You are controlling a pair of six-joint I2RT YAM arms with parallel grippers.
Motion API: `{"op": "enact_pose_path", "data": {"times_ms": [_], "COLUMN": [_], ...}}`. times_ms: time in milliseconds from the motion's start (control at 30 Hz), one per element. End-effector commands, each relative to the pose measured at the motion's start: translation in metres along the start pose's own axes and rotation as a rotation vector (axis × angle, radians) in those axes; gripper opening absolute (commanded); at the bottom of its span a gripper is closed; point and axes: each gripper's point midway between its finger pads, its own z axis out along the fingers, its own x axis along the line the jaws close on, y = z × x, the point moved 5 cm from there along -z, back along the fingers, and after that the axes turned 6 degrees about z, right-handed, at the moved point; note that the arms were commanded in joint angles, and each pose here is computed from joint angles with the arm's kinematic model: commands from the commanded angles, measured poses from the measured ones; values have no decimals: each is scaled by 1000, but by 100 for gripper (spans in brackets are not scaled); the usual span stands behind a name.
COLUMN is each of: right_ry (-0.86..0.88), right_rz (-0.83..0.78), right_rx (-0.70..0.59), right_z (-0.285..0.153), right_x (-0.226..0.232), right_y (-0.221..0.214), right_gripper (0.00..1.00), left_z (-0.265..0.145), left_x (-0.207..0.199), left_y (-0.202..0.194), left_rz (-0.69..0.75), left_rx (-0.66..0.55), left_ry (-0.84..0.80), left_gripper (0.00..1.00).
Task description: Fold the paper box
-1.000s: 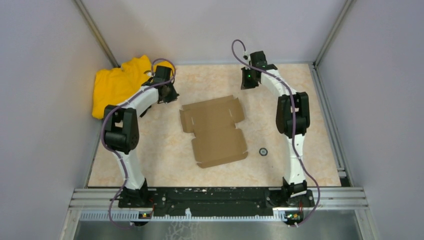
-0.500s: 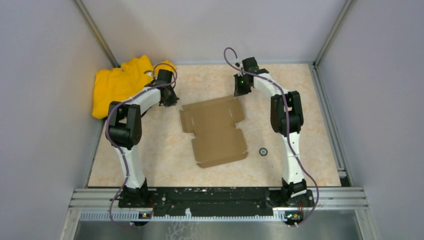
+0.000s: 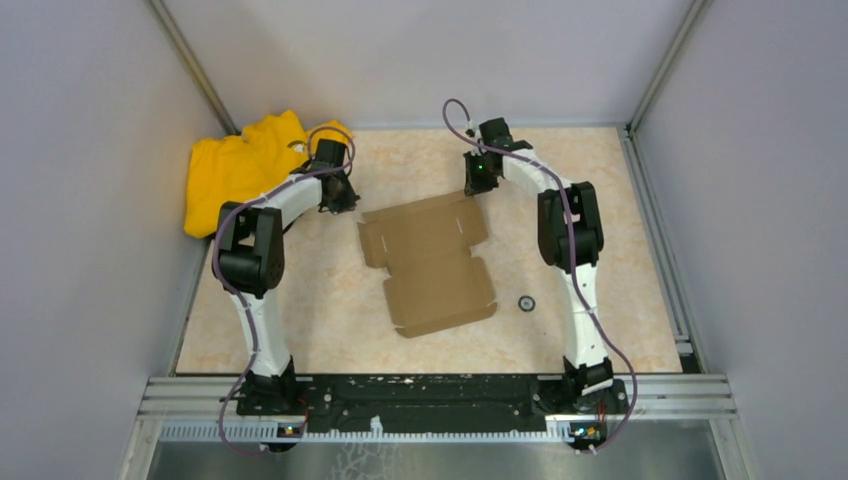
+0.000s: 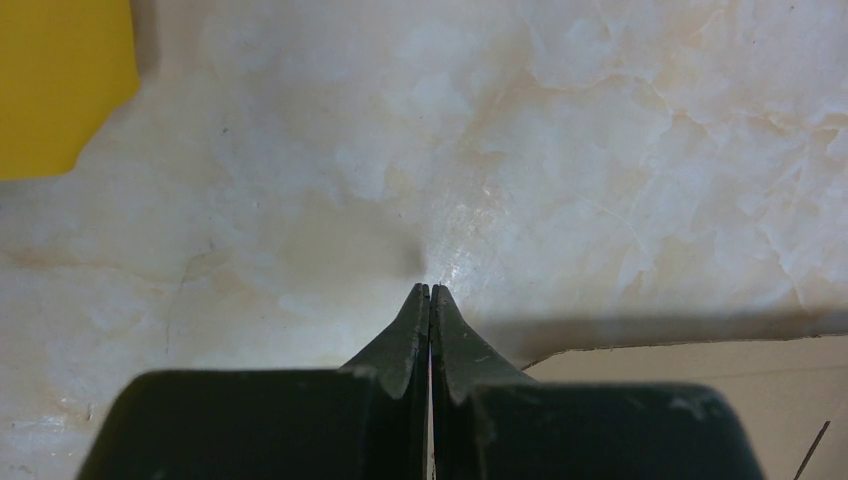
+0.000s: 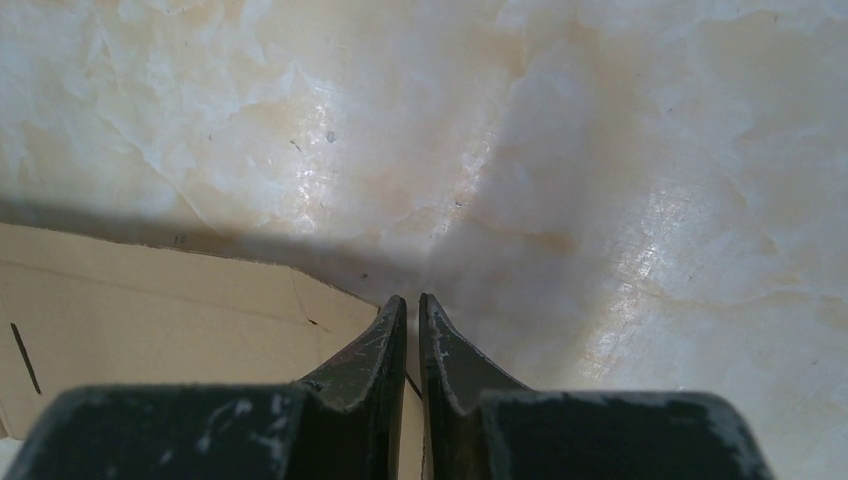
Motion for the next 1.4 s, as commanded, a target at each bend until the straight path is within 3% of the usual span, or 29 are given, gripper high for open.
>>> {"op": "enact_pose_path", "data": {"times_ms": [0,467,1367], "right_ry": [26,26,20], "right_rz": [-26,-35,-63], "right_rx": [-64,-65,-101], "right_z": [-14,-18,-50], "right_x": [15,16,25], "right_y": [12,5,4], "right_gripper": [9,9,9], "left_z": [3,-3,-36], "left_x": [-5,-6,-38], "left_y": [-7,-28,-5], "left_rz": [9,8,19], "left_rx": [17,85,42], "left_ry": [-15,-79,-179], "left_gripper": [1,1,1]}}
